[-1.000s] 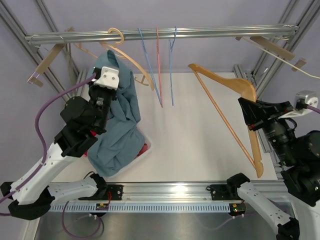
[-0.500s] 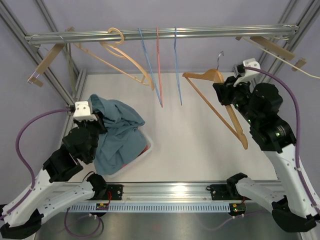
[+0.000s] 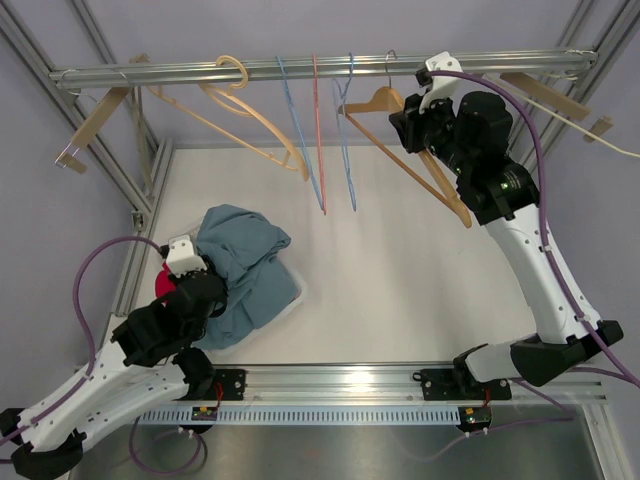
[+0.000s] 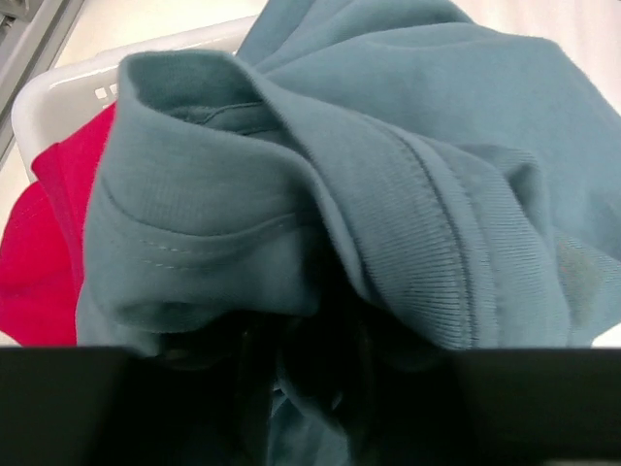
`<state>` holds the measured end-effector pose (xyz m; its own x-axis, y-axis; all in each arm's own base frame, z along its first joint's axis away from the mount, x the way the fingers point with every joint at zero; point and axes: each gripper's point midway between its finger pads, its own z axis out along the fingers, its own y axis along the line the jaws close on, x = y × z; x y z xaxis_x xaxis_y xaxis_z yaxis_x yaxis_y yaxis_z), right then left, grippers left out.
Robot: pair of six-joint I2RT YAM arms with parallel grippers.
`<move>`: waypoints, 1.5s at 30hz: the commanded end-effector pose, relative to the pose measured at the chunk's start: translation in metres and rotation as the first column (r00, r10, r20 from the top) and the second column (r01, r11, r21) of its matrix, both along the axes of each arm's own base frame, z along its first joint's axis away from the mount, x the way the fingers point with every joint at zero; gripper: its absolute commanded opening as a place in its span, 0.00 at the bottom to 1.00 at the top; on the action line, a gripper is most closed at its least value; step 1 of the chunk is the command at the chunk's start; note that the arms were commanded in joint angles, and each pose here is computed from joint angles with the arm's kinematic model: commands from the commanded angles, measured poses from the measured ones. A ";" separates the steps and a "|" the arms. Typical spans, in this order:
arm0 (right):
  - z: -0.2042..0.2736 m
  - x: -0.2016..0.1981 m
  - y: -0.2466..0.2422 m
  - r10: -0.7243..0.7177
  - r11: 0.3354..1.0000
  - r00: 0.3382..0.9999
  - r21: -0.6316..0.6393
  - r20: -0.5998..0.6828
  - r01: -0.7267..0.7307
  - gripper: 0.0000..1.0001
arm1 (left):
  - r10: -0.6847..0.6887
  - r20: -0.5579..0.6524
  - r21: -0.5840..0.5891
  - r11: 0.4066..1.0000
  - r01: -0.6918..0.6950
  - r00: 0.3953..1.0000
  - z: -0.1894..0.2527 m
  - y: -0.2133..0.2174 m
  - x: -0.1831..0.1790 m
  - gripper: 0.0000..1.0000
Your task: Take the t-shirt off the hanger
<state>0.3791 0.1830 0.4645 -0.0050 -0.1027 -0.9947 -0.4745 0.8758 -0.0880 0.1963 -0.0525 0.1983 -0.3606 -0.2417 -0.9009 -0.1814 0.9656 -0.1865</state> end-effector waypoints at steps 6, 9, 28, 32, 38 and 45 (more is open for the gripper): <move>0.029 0.030 0.006 0.089 0.992 0.993 0.077 0.073 -0.095 0.00 | 0.017 0.021 -0.180 0.984 -0.013 1.000 0.002 -0.007 -0.006 0.72; 0.027 0.045 0.002 0.088 0.990 0.994 0.106 0.068 -0.095 0.00 | 0.009 0.065 -0.189 0.982 0.004 0.998 0.020 -0.002 -0.007 0.89; -0.022 0.060 -0.007 0.083 0.975 0.996 0.206 -0.013 -0.079 0.00 | 0.003 0.346 -0.230 0.970 0.081 0.938 0.138 0.050 -0.037 0.99; -0.027 0.055 -0.011 0.061 0.973 0.998 0.224 -0.015 -0.056 0.00 | 0.002 0.366 -0.222 0.971 0.085 0.931 0.145 0.056 -0.041 0.99; -0.032 0.049 -0.021 0.011 0.972 1.000 0.237 -0.016 -0.007 0.00 | 0.023 0.397 -0.212 0.975 0.068 0.917 0.161 0.068 -0.046 0.99; -0.041 0.052 -0.025 -0.015 0.969 0.999 0.247 -0.043 0.026 0.03 | -0.049 0.490 -0.202 0.965 0.168 0.870 0.193 0.051 -0.042 0.99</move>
<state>0.4314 0.1677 0.4240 -0.0378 0.1226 -0.9917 -0.4974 0.8584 0.1251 0.1522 0.0071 0.3648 0.0084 -0.4361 -0.8999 0.0188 0.8998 -0.4359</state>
